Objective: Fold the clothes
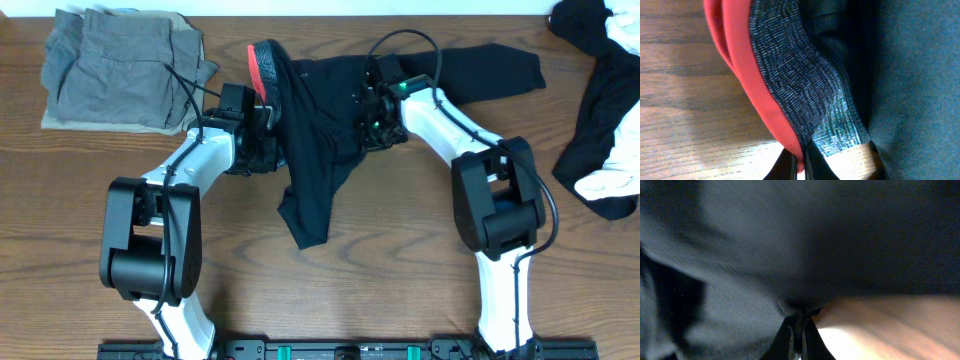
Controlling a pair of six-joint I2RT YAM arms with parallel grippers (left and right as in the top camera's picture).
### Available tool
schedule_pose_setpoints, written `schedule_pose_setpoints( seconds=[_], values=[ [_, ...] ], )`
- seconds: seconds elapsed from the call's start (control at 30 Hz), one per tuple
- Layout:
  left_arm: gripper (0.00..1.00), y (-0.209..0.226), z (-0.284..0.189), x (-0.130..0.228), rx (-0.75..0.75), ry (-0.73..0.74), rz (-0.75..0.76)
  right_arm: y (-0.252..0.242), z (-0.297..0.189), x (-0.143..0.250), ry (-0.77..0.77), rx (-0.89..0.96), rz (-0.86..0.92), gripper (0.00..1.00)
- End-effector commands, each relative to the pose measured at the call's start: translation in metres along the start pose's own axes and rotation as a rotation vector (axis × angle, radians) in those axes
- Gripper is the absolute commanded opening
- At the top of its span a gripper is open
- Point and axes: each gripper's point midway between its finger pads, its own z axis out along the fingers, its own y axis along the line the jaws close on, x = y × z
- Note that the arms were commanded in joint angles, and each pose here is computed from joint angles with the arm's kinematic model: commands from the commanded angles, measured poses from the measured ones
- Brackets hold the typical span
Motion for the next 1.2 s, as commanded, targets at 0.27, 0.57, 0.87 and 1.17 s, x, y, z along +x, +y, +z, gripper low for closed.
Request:
schedule_pose_setpoints(
  seconds=[0.27, 0.57, 0.87, 1.17],
  values=[
    [0.06, 0.023, -0.001, 0.002, -0.007, 0.006, -0.135, -0.124, -0.139, -0.015, -0.23, 0.24, 0.254, 0.01],
    [0.06, 0.058, -0.009, 0.003, -0.031, 0.001, -0.223, -0.207, -0.167, 0.028, -0.169, 0.307, 0.459, 0.01],
    [0.06, 0.092, -0.02, 0.003, -0.051, -0.025, -0.307, -0.282, -0.212, 0.043, -0.298, 0.329, 0.636, 0.06],
    [0.05, 0.091, -0.025, 0.014, -0.052, 0.016, -0.319, -0.294, -0.216, 0.05, -0.307, 0.31, 0.674, 0.17]
  ],
)
